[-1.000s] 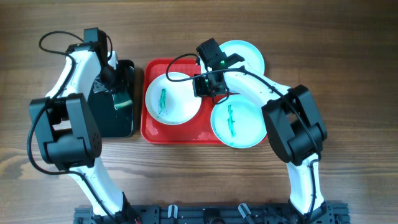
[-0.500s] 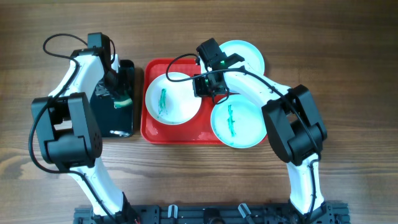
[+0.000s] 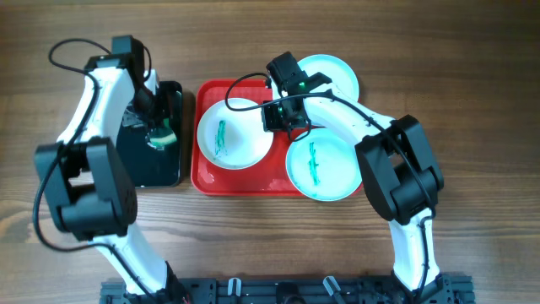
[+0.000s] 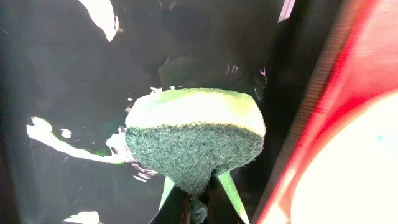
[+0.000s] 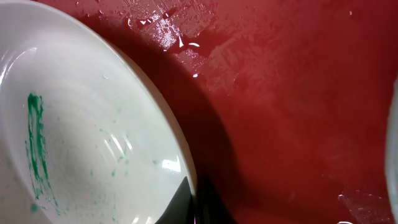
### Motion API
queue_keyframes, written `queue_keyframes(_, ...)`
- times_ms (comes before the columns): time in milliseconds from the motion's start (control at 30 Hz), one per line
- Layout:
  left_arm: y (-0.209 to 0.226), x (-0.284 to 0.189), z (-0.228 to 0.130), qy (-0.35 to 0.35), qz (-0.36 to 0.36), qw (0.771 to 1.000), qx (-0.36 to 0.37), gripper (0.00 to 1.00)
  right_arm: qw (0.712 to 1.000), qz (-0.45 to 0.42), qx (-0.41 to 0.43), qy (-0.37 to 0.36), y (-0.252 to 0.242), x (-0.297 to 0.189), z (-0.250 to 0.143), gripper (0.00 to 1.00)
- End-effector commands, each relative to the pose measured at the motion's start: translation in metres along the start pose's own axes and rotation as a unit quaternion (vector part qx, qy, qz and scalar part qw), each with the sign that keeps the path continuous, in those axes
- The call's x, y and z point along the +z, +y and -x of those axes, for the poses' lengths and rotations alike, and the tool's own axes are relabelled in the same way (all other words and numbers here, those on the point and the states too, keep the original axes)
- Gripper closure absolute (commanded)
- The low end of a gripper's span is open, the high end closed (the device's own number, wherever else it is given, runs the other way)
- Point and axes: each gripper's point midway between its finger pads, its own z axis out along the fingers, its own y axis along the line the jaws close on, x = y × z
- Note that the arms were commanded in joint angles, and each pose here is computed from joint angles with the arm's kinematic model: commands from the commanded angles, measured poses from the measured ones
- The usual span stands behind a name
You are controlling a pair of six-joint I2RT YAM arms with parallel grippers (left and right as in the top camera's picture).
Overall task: Clean dirty plates on tray and stack at the side
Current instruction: 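Grasp the green-yellow sponge from the black tray with the left gripper, then scrub the large plate's surface with the sponge in the left gripper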
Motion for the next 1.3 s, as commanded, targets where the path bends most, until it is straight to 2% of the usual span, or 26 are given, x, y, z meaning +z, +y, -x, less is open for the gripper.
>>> queue_keyframes(0,-0.030,-0.035,0.006,-0.036,-0.080,0.996,0.035,0.96,1.000,0.003,-0.012,0.027,-0.004,0.016,-0.012,0.96)
queue_keyframes(133,-0.047,-0.037,0.001,-0.029,-0.114,0.992,0.046,0.96,0.999,0.012,-0.017,0.032,-0.001,0.016,-0.014,0.96)
queue_keyframes(367,-0.099,-0.035,0.000,-0.045,-0.129,0.986,0.094,0.96,0.999,0.008,-0.012,0.041,-0.003,0.015,-0.018,0.96)
queue_keyframes(567,-0.122,-0.015,-0.005,-0.037,-0.098,0.987,0.125,0.96,0.999,0.006,-0.010,0.046,-0.004,0.015,-0.020,0.96)
queue_keyframes(733,-0.125,0.014,-0.013,-0.014,-0.076,0.988,0.134,0.96,0.999,0.012,-0.010,0.049,-0.002,0.015,-0.022,0.96)
queue_keyframes(967,-0.103,0.048,-0.024,0.012,-0.019,0.993,0.115,0.96,0.999,0.017,-0.010,0.050,-0.001,0.015,-0.022,0.96)
queue_keyframes(1267,-0.121,0.077,-0.047,0.012,-0.038,0.989,0.144,0.96,0.999,0.019,-0.012,0.046,0.000,0.015,-0.020,0.96)
